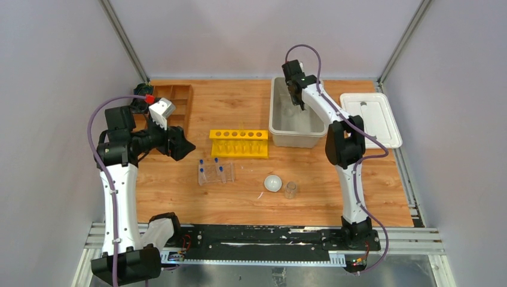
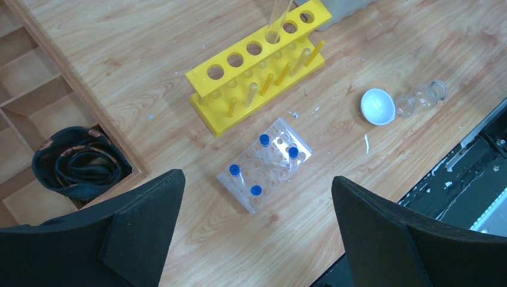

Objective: Organize the chemistry lab equipment

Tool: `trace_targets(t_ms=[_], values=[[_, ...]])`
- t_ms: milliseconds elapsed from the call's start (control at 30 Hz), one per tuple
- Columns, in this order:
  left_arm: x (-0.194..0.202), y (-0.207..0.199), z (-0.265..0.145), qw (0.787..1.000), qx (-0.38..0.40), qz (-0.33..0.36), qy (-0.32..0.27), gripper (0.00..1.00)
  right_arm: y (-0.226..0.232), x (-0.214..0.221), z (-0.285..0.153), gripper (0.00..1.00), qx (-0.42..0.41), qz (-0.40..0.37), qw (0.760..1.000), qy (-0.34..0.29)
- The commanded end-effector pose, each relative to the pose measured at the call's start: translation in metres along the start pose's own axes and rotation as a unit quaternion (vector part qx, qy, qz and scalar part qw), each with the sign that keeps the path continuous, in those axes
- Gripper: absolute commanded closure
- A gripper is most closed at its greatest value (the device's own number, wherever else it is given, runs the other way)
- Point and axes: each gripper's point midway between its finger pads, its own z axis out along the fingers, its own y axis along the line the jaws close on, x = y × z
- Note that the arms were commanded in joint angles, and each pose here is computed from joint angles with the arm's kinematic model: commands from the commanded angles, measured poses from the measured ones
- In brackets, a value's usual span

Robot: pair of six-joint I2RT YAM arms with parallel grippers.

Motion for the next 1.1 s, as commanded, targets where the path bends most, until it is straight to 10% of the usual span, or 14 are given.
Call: trace_targets(t_ms=[0,233,433,833,1067], values=[[-0.006,0.003,-0.001,1.0,-0.002,0.014,-0.005,0.01,0.0,-0.005,0.009,1.0,-0.003,0.012,1.0,-0.014],[-0.007,0.004,-0.004,1.0,-0.013,0.022,-0.004,0.01,0.004,0.006,0.023,0.99,-0.016,0.039,0.999,-0.011],[-0.004,0.005,-0.003,1.0,-0.014,0.019,-0.001,0.0,-0.008,0.005,0.012,0.69,0.005,0.046,0.999,-0.016],[-0.014,0.002,-0.008,1.0,-0.016,0.011,-0.012,0.0,-0.036,-0.039,-0.125,0.45,-0.002,0.062,0.989,-0.136],[-0.013,-0.004,-0.012,1.0,-0.018,0.011,-0.019,0.0,0.0,0.023,-0.215,0.45,-0.086,0.028,0.982,-0.165]])
